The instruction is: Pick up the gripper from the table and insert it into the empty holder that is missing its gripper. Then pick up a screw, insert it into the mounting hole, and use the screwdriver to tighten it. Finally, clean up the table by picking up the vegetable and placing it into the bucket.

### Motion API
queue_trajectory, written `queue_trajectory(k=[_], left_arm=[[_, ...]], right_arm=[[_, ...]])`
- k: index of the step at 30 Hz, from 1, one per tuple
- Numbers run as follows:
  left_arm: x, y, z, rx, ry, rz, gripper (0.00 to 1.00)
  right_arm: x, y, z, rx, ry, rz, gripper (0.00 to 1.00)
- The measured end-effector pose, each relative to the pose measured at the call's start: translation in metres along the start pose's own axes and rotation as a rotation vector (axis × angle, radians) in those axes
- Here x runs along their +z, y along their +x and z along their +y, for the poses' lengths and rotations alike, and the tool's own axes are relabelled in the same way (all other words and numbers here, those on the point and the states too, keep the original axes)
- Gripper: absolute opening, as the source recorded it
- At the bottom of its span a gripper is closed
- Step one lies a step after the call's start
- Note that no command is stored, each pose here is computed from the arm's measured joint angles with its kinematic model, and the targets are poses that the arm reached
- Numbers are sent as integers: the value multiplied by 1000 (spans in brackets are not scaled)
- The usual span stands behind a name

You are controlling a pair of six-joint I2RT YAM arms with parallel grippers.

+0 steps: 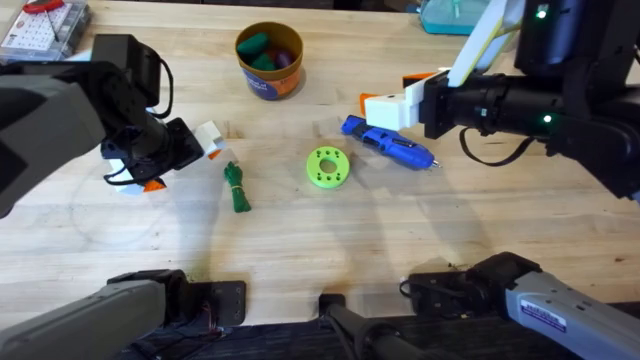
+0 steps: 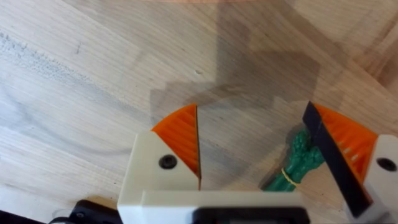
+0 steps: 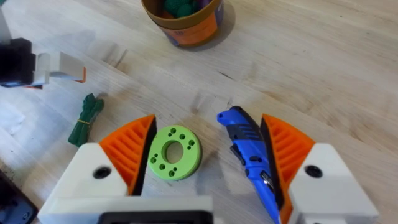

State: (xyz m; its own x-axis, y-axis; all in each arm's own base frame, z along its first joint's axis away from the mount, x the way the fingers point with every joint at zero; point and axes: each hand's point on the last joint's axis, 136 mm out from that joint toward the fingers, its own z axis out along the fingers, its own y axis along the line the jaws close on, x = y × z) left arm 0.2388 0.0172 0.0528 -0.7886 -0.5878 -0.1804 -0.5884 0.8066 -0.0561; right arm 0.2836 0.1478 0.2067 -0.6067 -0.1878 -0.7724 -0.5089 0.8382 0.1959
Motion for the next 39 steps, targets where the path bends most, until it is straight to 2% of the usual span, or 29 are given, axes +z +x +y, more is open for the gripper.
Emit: queue_trajectory(k=[3, 7, 12, 17, 21, 26, 30, 34, 39], left_arm=[[6, 6, 1, 3, -14, 37, 986], [3, 13, -10, 55, 55, 84, 986], [-16, 14, -21, 91, 125, 90, 986], [-36, 25, -26, 140, 158, 73, 986], [-41, 34, -36, 213, 141, 37, 986], [-41, 46, -62, 348, 140, -30, 986], [-36, 62, -73, 433, 128, -32, 988], [-23, 69, -71, 423, 88, 13, 986], [-9, 73, -68, 334, 42, 56, 986]], right_arm=[[0, 3, 0, 4, 0, 11, 973], [0, 1, 0, 1, 1, 2, 973], [0, -1, 0, -1, 1, -5, 973], [0, -1, 0, -1, 0, -4, 973], [0, -1, 0, 0, 1, -3, 973], [0, 0, 0, 1, 0, 0, 973], [0, 0, 0, 1, 0, 1, 973], [0, 1, 0, 1, 0, 2, 973], [0, 1, 0, 1, 0, 3, 973]])
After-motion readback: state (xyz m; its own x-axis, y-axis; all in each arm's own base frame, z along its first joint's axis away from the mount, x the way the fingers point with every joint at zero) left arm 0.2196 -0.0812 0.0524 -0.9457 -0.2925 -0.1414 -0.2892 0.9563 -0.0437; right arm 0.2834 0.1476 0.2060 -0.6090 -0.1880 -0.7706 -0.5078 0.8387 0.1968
